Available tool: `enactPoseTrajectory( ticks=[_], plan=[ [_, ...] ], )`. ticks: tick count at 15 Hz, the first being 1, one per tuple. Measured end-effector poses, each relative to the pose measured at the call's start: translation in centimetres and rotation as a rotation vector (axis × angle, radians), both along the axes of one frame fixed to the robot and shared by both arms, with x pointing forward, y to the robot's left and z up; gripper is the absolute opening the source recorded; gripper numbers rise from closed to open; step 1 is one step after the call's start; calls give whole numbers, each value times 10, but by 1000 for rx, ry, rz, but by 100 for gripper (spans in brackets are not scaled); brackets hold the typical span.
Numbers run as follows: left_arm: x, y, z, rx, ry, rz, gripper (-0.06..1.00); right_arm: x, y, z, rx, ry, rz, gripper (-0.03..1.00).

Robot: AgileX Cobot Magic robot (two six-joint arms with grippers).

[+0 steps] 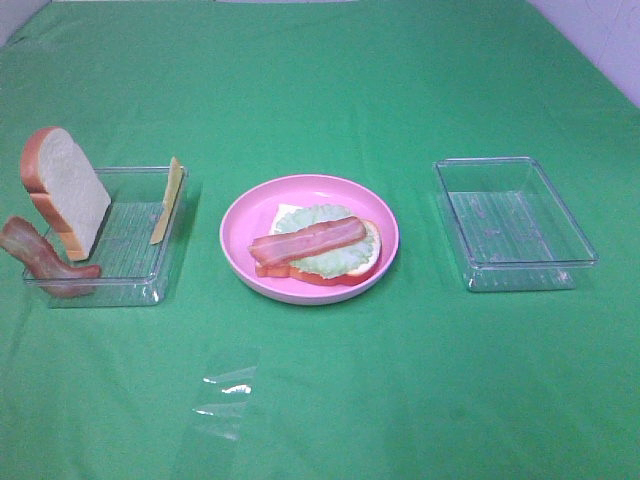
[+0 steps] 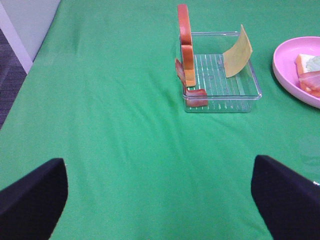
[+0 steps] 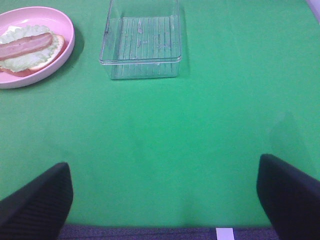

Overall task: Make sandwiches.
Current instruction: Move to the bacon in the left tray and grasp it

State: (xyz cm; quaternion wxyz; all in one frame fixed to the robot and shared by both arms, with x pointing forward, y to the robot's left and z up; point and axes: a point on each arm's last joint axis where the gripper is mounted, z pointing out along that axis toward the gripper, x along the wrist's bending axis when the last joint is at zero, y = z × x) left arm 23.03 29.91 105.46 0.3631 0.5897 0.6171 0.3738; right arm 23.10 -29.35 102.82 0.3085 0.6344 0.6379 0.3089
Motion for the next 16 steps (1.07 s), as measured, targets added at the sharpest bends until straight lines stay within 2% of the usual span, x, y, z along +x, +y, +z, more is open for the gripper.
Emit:
enactPoseTrajectory(
  ticks=[6, 9, 10, 13, 16],
  plan=[
    [3, 2, 0, 23, 23, 10, 91, 0, 0, 0, 0, 0, 0, 95],
    [22, 3, 10, 55, 169, -17, 91, 0, 0, 0, 0, 0, 0, 95],
    [48, 4, 23, 36, 321, -30, 91, 0, 0, 0, 0, -1, 0, 95],
    [107, 7, 35, 15, 588, -42, 91, 0, 0, 0, 1, -1, -1, 95],
    [164, 10, 41, 5, 720, -46, 91, 0, 0, 0, 1, -2, -1, 95]
  ],
)
